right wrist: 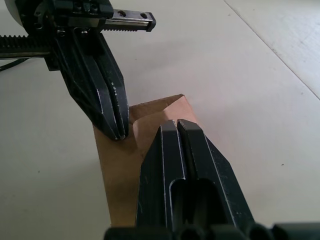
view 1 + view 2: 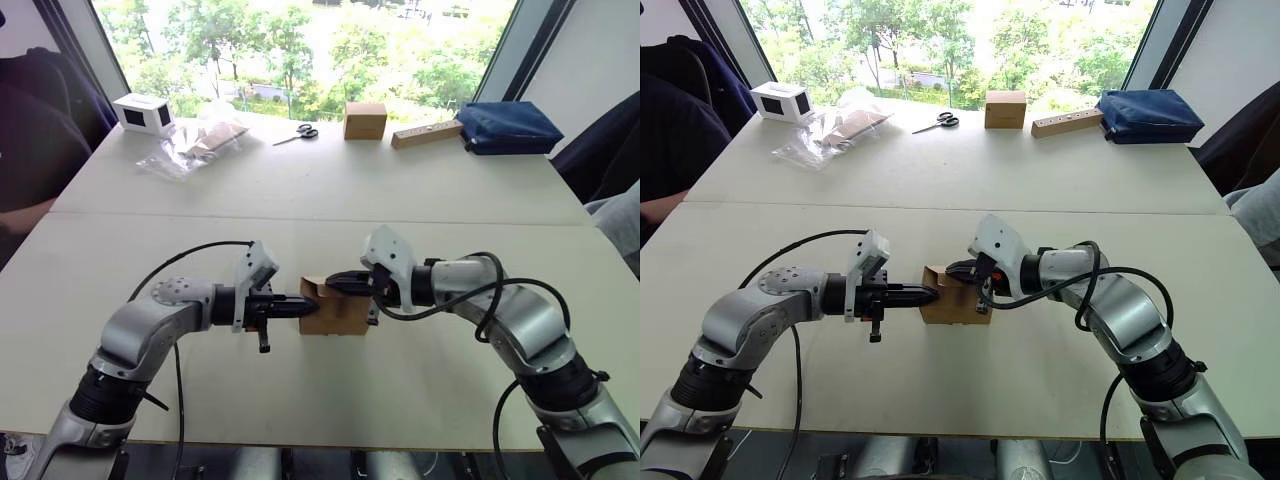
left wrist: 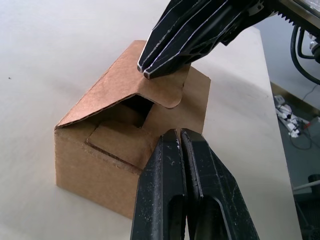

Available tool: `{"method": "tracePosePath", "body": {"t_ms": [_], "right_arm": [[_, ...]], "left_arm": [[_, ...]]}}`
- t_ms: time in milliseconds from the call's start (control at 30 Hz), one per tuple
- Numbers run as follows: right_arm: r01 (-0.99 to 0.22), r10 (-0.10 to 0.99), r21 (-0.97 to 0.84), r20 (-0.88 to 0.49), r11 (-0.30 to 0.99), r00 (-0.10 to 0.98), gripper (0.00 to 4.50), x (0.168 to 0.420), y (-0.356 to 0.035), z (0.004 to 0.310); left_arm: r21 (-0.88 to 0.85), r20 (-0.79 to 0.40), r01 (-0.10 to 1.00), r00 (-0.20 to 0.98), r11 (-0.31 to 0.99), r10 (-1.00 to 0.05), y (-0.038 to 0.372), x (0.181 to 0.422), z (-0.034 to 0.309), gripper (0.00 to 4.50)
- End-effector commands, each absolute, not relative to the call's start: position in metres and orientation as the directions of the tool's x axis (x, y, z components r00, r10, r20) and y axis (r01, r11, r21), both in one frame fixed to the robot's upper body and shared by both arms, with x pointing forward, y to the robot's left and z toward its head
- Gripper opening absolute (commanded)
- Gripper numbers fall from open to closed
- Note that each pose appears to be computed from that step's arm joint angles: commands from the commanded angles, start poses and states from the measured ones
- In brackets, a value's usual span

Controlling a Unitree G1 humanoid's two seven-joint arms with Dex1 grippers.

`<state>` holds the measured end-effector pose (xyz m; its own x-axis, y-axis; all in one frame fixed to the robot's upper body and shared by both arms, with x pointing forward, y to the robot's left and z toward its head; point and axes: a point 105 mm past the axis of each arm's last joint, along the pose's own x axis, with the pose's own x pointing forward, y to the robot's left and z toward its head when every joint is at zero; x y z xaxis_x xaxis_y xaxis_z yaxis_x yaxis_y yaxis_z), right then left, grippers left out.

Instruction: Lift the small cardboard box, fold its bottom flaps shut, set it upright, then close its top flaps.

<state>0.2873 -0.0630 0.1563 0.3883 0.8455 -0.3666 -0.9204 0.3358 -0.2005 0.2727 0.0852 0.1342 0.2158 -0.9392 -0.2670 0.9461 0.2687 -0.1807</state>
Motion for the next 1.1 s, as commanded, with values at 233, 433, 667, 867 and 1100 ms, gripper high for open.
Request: {"method": "tracePosePath", "body": {"t_ms": [233,433,667,867,1100], "right_arm": [[-0.911,0.832,-0.223,-0.374,0.348,0.409,0.00,0.288,-0.063,0.150],[-0.907,0.836,-0.231,-0.358,0.353,0.417,0.00,0.288,-0.062,0.153],[-0.894,0.836,-0.255,-0.328,0.369,0.439,0.00,0.288,-0.063,0.165],[-0.892,0.844,-0.273,-0.311,0.361,0.437,0.00,0.280,-0.065,0.177],[-0.924,0.863,-0.256,-0.351,0.284,0.363,0.00,0.253,-0.066,0.176]], "left_arm": [[-0.187,-0.157,0.941,0.256,0.283,-0.954,0.093,0.286,0.172,0.09],[-0.192,-0.075,0.931,0.302,0.310,-0.951,0.082,0.300,0.188,0.09],[-0.185,-0.137,0.911,0.347,0.368,-0.928,0.077,0.313,0.160,0.09],[-0.198,-0.151,0.911,0.335,0.361,-0.930,0.077,0.314,0.149,0.09],[-0.199,-0.155,0.914,0.328,0.355,-0.932,0.077,0.312,0.146,0.09]]}}
